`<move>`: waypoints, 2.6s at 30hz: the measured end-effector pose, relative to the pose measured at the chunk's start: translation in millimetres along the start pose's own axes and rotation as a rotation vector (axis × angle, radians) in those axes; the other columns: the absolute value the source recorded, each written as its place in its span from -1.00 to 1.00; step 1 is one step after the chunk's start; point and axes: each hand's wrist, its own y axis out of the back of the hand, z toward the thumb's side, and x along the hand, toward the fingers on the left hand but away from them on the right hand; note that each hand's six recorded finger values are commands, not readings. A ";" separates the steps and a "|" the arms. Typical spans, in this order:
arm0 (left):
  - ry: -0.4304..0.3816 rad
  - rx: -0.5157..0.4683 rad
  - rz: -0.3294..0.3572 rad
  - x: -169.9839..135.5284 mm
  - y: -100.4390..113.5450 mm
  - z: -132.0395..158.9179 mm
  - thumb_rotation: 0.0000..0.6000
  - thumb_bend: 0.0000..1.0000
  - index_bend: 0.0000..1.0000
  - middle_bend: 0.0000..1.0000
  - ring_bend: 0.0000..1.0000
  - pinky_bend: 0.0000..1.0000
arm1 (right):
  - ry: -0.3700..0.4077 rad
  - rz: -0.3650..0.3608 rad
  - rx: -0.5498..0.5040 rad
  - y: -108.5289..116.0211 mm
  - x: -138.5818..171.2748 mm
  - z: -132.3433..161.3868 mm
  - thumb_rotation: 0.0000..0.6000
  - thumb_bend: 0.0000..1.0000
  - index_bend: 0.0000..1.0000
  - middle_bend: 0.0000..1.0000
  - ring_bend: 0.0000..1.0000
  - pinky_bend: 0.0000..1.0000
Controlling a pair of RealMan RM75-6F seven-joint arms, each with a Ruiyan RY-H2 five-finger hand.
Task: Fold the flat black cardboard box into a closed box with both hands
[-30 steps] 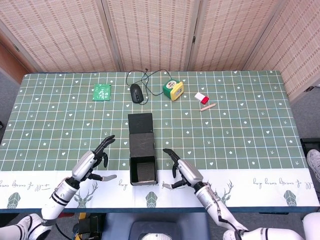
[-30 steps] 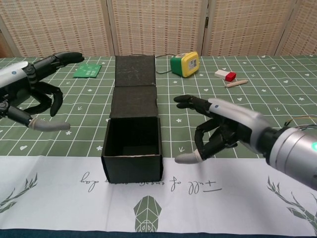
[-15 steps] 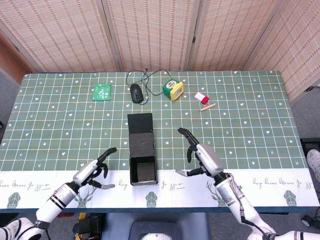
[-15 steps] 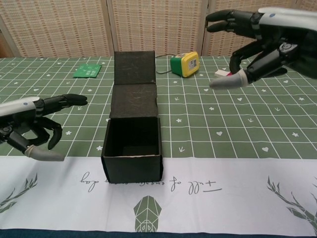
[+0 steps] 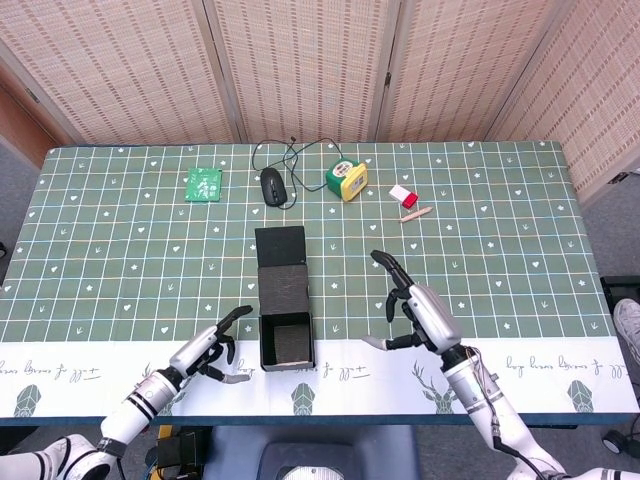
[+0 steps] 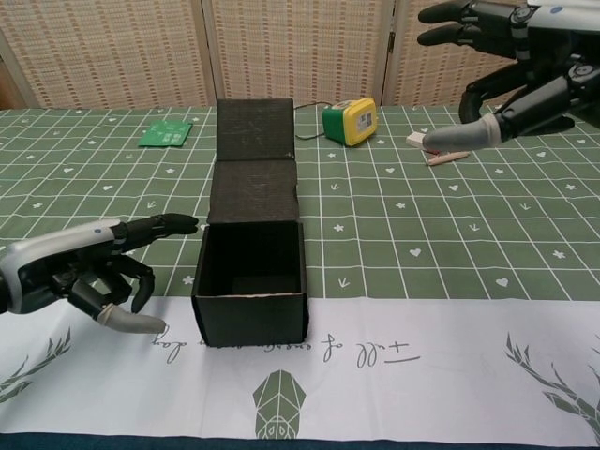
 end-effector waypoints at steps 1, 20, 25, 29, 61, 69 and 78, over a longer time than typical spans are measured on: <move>0.001 -0.007 -0.002 2.7 -1.6 0.5 1.00 -0.87 -1.00 -1.00 0.22 0.90 | -0.001 0.000 0.002 -0.1 0.5 -1.1 1.00 -0.78 -1.00 -1.00 0.29 1.00; -0.008 -0.058 -0.010 28.2 -20.6 7.4 1.00 -0.87 -1.00 -1.00 0.25 0.91 | -0.014 -0.017 -0.012 5.5 6.4 -13.7 1.00 -0.78 -1.00 -1.00 0.29 1.00; -0.016 -0.083 0.001 31.1 -24.1 7.0 1.00 -0.87 -1.00 -1.00 0.28 0.91 | -0.023 -0.024 -0.022 6.8 7.1 -17.8 1.00 -0.78 -1.00 -1.00 0.29 1.00; -0.018 -0.109 0.012 35.8 -28.3 6.9 1.00 -0.87 -0.95 -0.94 0.31 0.91 | -0.030 -0.027 -0.031 6.5 6.5 -20.7 1.00 -0.78 -1.00 -1.00 0.29 1.00; -0.210 -0.165 -0.004 11.4 -10.2 68.4 1.00 -0.87 -0.43 -0.42 0.37 0.92 | -0.164 0.191 -0.959 -48.3 -84.2 -26.5 1.00 -1.00 -1.00 -1.00 -0.95 -0.55; -0.222 -0.164 -0.041 13.2 -17.7 78.5 1.00 -0.87 -0.43 -0.42 0.37 0.92 | -0.107 0.255 -1.066 -78.1 -107.7 -3.4 1.00 -1.00 -1.00 -1.00 -0.95 -0.55; -0.190 -0.203 -0.048 14.6 -10.4 74.0 1.00 -0.87 -0.43 -0.42 0.37 0.92 | 0.071 0.317 -0.965 -79.6 -102.9 23.9 1.00 -1.00 -1.00 -1.00 -0.95 -0.55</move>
